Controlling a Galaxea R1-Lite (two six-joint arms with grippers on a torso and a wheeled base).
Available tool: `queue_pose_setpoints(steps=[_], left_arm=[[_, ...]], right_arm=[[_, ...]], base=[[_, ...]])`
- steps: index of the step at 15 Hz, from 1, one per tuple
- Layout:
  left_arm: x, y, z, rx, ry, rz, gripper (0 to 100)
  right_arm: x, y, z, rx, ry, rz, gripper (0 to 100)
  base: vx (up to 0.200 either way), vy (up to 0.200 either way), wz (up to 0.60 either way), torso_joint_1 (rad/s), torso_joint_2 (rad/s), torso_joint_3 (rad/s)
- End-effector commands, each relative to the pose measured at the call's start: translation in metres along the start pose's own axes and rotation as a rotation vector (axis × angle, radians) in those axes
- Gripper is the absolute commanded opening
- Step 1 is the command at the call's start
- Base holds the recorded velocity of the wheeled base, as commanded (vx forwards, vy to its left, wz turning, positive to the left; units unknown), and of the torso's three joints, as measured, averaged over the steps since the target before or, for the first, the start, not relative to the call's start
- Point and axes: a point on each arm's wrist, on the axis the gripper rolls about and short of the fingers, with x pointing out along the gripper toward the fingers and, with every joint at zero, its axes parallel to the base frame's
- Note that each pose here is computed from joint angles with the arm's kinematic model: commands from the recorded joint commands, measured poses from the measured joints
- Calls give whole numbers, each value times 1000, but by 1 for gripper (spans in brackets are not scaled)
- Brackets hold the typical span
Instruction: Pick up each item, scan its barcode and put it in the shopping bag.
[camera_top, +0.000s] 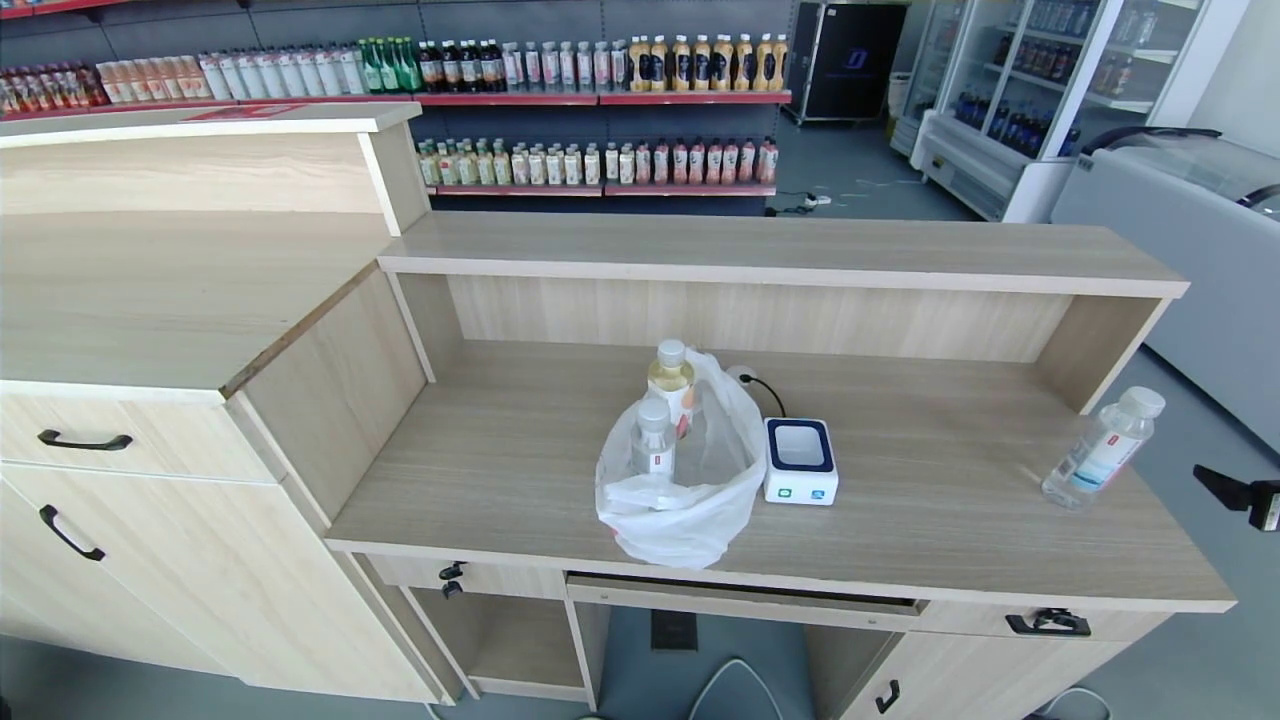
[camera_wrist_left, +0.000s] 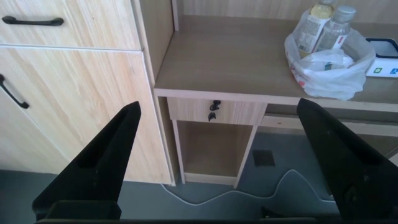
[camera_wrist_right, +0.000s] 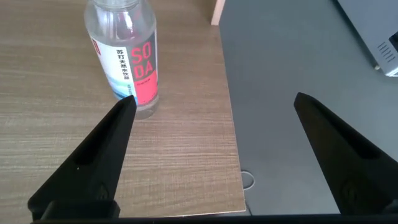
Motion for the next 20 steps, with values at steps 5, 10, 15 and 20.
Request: queue_pose_setpoints(steps=[5, 10, 15, 20], left_arm=[[0, 0, 0, -2, 0, 0, 100], [0, 0, 0, -2, 0, 0, 100], [0, 0, 0, 0, 0, 0, 100], [0, 0, 0, 0, 0, 0, 100]], right_arm=[[28, 13, -8, 2, -5, 55, 100], [53, 22, -6, -14, -24, 94, 100], [72, 32, -10, -18, -26, 128, 100], [92, 43, -12, -30, -40, 161, 100]], base=[[0, 0, 0, 0, 0, 0], [0, 0, 0, 0, 0, 0], [0, 0, 0, 0, 0, 0], [0, 0, 0, 0, 0, 0]])
